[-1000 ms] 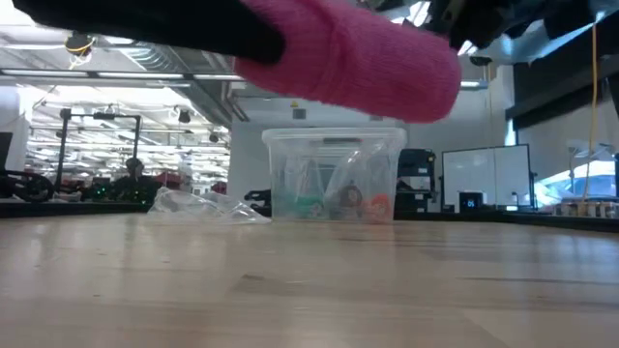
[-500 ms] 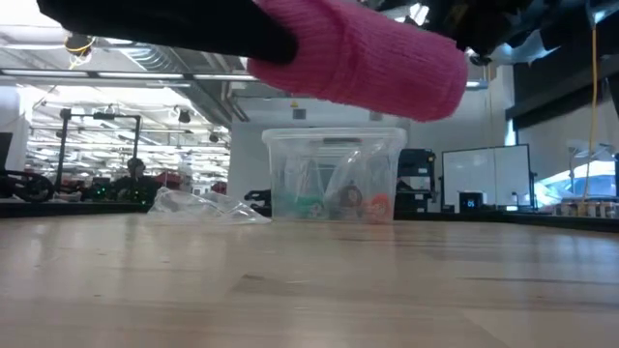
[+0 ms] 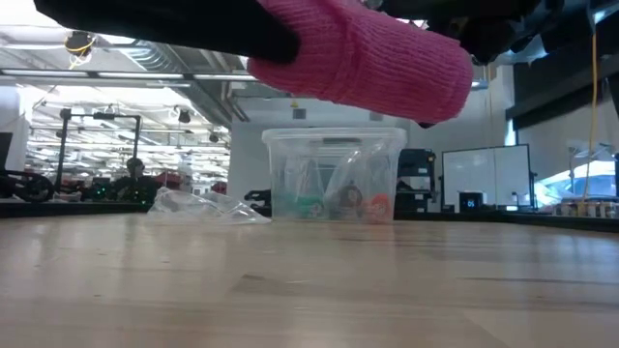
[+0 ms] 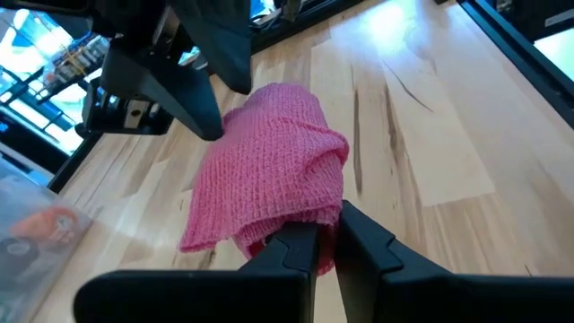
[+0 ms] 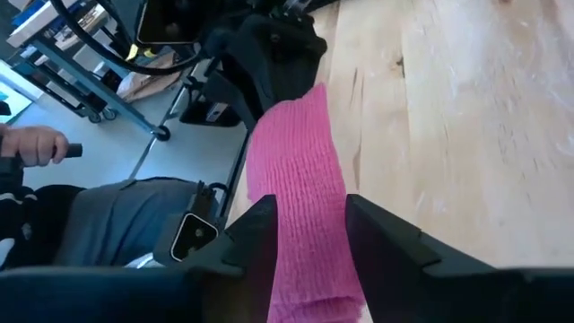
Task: Roll bandage
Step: Roll the pink bandage
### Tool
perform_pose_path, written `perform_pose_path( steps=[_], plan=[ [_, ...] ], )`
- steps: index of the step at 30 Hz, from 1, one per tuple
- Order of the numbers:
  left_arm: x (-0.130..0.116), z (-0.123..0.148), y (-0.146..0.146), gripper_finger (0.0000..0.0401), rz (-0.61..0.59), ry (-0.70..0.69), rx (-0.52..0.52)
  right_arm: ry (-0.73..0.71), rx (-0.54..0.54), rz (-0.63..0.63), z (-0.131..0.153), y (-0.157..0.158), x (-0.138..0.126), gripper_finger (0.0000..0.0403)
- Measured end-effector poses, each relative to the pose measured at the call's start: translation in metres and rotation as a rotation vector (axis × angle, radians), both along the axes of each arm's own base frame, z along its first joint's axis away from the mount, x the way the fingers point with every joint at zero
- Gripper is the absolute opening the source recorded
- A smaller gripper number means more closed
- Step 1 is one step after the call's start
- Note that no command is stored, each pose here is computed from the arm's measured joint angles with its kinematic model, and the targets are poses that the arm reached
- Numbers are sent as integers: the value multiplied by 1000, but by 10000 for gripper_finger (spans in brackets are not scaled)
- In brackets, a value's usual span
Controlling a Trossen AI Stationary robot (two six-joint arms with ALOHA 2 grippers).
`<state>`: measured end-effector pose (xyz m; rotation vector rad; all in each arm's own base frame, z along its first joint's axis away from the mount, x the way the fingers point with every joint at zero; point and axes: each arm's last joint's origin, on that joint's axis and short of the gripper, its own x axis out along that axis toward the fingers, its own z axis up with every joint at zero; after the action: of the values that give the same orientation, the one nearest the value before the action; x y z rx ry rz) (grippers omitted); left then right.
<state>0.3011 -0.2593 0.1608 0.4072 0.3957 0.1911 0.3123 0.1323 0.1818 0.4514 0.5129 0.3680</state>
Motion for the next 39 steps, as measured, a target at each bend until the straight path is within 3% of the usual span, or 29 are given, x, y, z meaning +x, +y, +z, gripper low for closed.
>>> perform_pose_path(
  steps=[10,15,18,22,25,29,32,35,39],
  plan=[
    [2,0,1,17,15,-14,-35,60,-33,24,-4,-11,0,136],
    [-1,8,0,17,50,-60,-141,152,34,118,13,-23,-13,136],
    [-11,23,-1,17,85,-112,-135,183,-16,128,31,-26,-31,136],
    [-25,46,1,17,99,-176,-166,15,-171,94,52,-13,-56,136],
    [-34,48,9,17,71,-163,-200,-184,-262,51,49,1,-69,136],
    [-44,41,22,17,60,-198,-315,-448,-253,-90,37,14,-73,136],
    [-46,36,28,17,-1,-275,-413,-520,-222,-137,25,22,-65,136],
    [-42,39,37,17,-80,-338,-496,-538,-213,-84,20,32,-53,136],
    [-37,37,45,17,-68,-349,-502,-478,-279,-33,18,41,-41,136]
  ],
)
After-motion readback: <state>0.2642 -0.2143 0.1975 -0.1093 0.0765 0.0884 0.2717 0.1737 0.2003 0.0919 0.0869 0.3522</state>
